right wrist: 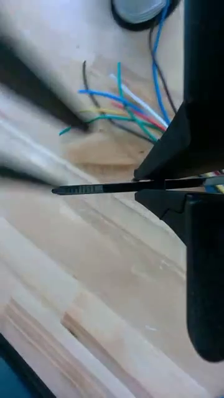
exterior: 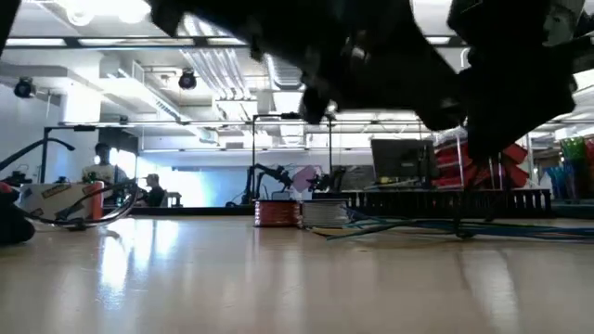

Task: Ziptie cables
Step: Wrap the black zip tie on the cables

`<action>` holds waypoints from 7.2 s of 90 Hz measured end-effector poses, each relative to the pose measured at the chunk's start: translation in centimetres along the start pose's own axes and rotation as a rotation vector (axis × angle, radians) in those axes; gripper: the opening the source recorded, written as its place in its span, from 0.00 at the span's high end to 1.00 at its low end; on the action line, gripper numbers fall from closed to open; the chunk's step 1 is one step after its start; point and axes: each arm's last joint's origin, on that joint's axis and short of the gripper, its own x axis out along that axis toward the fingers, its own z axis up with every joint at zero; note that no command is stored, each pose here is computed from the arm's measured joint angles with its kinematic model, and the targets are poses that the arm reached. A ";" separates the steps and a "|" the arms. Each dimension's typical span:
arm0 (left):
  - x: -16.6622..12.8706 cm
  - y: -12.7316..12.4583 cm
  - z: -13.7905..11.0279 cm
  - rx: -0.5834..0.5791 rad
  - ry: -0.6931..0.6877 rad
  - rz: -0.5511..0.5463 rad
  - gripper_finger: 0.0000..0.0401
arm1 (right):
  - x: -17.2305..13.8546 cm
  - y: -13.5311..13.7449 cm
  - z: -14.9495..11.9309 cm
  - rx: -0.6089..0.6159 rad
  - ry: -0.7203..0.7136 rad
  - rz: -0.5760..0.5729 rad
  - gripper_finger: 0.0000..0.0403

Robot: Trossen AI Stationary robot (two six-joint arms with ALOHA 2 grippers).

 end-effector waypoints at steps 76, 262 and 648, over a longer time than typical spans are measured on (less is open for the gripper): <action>2.8 1.1 -2.4 -0.005 0.011 0.104 0.52 | -0.2 -1.2 -0.3 0.103 0.014 -0.026 0.98; -9.4 -0.4 -7.7 -0.229 0.382 0.349 1.00 | 0.4 -1.3 -2.4 0.104 0.029 -0.040 0.98; 3.0 -0.6 -4.4 -0.072 0.261 0.144 1.00 | -0.3 -1.8 -5.3 0.176 0.091 -0.100 0.67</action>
